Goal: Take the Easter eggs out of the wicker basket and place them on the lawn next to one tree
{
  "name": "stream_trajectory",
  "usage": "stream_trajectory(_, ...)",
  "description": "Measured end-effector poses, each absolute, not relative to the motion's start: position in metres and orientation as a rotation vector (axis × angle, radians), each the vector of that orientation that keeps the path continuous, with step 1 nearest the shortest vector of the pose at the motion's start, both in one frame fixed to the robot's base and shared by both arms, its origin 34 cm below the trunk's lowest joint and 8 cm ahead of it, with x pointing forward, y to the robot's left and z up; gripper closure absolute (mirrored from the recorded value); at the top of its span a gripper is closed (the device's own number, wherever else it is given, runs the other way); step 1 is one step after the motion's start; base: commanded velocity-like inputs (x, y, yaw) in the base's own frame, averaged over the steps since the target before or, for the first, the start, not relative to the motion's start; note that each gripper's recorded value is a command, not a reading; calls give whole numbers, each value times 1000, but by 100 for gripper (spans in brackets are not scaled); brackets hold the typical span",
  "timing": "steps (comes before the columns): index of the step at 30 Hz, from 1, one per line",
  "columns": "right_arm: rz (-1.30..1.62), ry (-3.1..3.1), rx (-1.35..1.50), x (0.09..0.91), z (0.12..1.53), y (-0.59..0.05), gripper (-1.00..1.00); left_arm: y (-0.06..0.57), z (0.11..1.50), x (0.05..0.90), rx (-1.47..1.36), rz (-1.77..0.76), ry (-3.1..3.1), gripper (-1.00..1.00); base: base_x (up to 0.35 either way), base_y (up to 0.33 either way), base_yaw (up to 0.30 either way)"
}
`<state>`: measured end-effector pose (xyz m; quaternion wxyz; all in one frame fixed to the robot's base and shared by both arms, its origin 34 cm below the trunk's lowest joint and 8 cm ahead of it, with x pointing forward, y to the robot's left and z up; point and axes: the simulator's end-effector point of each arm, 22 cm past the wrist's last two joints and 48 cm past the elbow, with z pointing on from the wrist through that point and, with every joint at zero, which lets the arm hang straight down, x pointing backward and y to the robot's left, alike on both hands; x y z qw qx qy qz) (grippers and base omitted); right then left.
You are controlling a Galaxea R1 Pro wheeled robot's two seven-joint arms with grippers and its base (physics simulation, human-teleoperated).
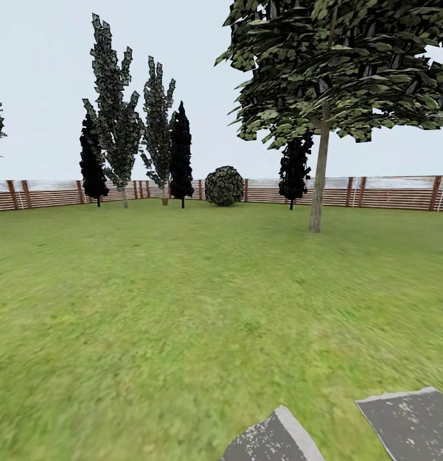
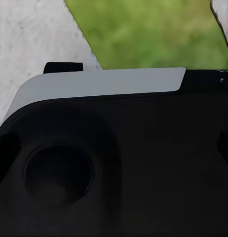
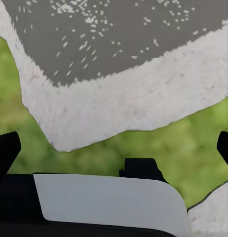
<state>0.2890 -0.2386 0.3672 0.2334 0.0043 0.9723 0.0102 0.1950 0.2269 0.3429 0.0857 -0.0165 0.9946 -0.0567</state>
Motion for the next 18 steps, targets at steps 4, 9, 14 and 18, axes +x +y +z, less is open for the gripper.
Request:
stream_trajectory(4, 28, 2671, 12, 289, 367, -239, -100, 227, 343, 195, -50, -169, 2965, -100, 0, 0, 0)
stream_trajectory(9, 28, 2670, 12, 289, 367, -239, -100, 227, 343, 195, -50, -169, 2965, -100, 0, 0, 0)
stream_trajectory(14, 28, 2670, 11, 289, 367, -239, -100, 227, 343, 195, -49, -169, 2965, -100, 0, 0, 0)
stream_trajectory(18, 28, 2670, 11, 289, 367, -238, -100, 227, 343, 195, -47, -169, 2965, -100, 0, 0, 0)
